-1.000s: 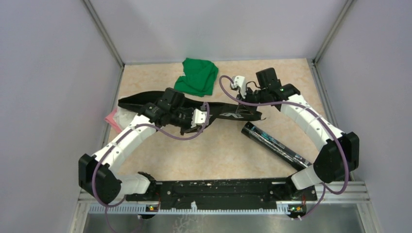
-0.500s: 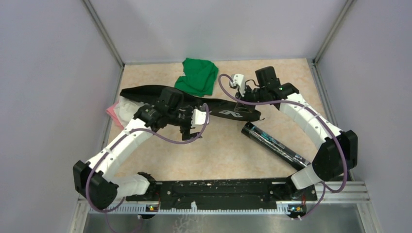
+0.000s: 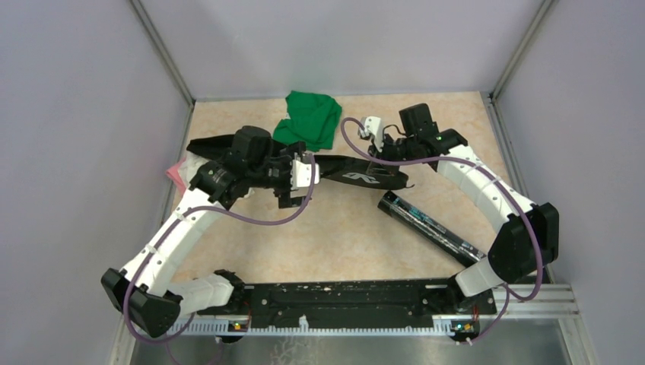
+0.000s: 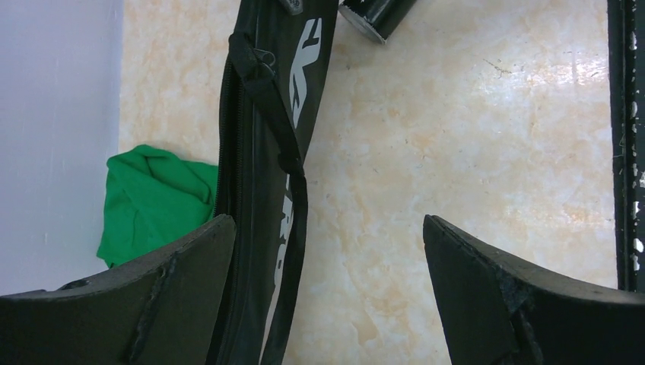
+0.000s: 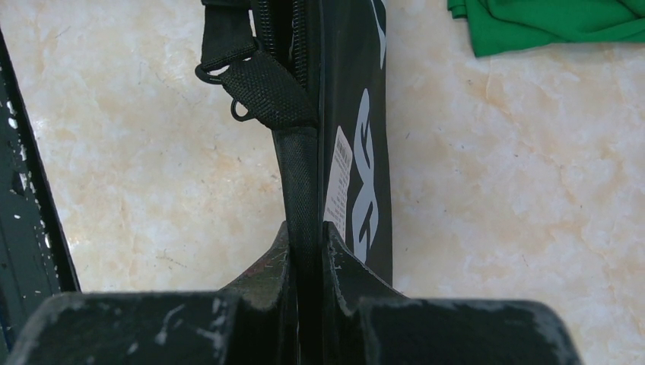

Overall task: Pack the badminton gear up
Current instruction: Adjust the racket bag at the center of the board.

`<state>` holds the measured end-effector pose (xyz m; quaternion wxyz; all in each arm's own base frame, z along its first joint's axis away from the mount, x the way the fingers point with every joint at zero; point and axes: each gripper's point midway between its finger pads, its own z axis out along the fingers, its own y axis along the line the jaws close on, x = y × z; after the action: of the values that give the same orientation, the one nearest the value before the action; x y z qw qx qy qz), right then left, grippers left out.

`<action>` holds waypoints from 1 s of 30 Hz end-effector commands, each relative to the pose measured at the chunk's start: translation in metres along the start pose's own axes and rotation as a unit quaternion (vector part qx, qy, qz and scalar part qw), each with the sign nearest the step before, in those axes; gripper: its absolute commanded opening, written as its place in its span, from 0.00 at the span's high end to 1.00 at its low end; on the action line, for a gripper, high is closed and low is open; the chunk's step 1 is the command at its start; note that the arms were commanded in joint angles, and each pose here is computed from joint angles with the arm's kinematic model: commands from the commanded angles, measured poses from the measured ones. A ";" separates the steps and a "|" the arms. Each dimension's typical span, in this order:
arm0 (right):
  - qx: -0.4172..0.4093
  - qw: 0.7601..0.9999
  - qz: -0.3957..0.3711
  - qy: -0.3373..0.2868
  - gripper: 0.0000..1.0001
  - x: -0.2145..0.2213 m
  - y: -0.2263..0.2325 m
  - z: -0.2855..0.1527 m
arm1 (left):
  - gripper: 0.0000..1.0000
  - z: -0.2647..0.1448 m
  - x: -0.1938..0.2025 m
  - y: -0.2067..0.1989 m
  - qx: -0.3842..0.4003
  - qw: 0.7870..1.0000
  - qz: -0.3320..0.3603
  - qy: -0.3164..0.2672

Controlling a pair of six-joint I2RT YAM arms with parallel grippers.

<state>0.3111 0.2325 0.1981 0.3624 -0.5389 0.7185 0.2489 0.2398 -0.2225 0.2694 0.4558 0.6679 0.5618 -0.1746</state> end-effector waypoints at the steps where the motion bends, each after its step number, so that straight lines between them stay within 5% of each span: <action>1: 0.021 0.999 -0.014 -0.022 1.00 -0.018 -0.013 -0.008 | 0.01 -0.002 -0.005 0.009 -0.010 1.000 0.015 -0.003; 10: -0.022 0.999 -0.037 -0.025 1.00 -0.016 0.004 -0.013 | 0.01 -0.005 0.027 0.066 -0.096 0.992 0.056 0.055; 30: -0.044 0.997 -0.048 -0.043 1.00 -0.024 0.006 -0.021 | 0.06 0.028 0.089 0.087 -0.010 0.990 0.099 0.095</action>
<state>0.2986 0.2243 0.1992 0.3453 -0.5703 0.6937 0.2727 0.3470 -0.1834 0.2214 0.4284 0.7070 0.5598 -0.0565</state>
